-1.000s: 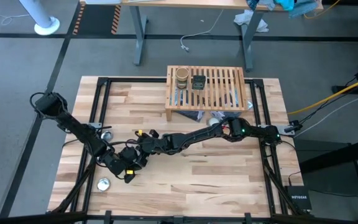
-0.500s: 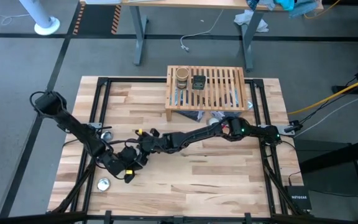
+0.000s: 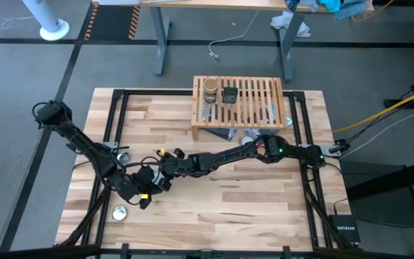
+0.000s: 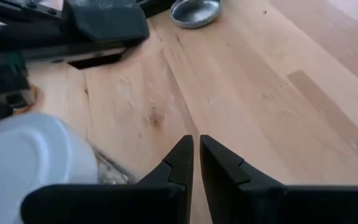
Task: Shelf spices
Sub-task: Move the white seasoning bottle to the middle left of the table, then remove the gold seasoning bottle from the shelf
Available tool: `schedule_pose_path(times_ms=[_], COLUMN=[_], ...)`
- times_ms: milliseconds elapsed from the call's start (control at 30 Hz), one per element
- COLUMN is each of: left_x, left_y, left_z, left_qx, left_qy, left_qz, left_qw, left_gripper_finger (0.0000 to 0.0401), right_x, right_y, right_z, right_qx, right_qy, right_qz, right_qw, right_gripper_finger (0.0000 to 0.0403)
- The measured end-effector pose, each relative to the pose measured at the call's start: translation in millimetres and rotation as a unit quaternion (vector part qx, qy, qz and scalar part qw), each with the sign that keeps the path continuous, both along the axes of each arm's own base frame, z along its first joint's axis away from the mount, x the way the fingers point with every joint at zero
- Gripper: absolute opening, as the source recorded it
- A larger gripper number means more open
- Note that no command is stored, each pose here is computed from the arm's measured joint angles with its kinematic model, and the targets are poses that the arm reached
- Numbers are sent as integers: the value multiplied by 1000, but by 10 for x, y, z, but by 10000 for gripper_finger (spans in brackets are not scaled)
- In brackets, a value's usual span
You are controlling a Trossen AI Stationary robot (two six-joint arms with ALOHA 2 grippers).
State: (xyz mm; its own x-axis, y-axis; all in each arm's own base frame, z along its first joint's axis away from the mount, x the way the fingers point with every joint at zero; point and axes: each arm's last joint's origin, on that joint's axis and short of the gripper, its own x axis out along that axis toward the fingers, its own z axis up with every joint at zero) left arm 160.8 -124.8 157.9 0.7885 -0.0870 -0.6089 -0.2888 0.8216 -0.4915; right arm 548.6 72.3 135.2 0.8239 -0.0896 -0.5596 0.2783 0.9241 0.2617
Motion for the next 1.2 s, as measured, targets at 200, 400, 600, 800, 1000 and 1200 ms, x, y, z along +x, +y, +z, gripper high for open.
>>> schedule_pose_path(times_ms=[200, 400, 600, 800, 1000, 1200], left_x=[-60, -129, -210, -327, -391, -428], left_y=[-38, -92, -90, -27, 16, 62], left_z=[-24, -27, 99, 226, 304, 366], left_qx=[1, -5, -17, -21, -20, 22], left_qy=[14, 21, -9, -31, -47, -65], left_qz=[-10, -24, -26, -18, -20, -56], left_qw=[1000, 999, 999, 999, 998, 996], left_gripper_finger=[0, 0, 0, 0, 0, 0], right_x=[3, 13, 21, 18, -15, -98], right_y=[-23, -76, -100, -168, -252, -342], right_z=[1, 6, 22, 155, 462, 924], right_qx=[-1, -1, -1, -16, -39, -65], right_qy=[-1, -4, -9, -20, -42, -82], right_qz=[-3, -8, -8, -7, -7, -10], right_qw=[1000, 1000, 1000, 1000, 998, 994], right_gripper_finger=[34, 34, 34, 34, 34, 34])
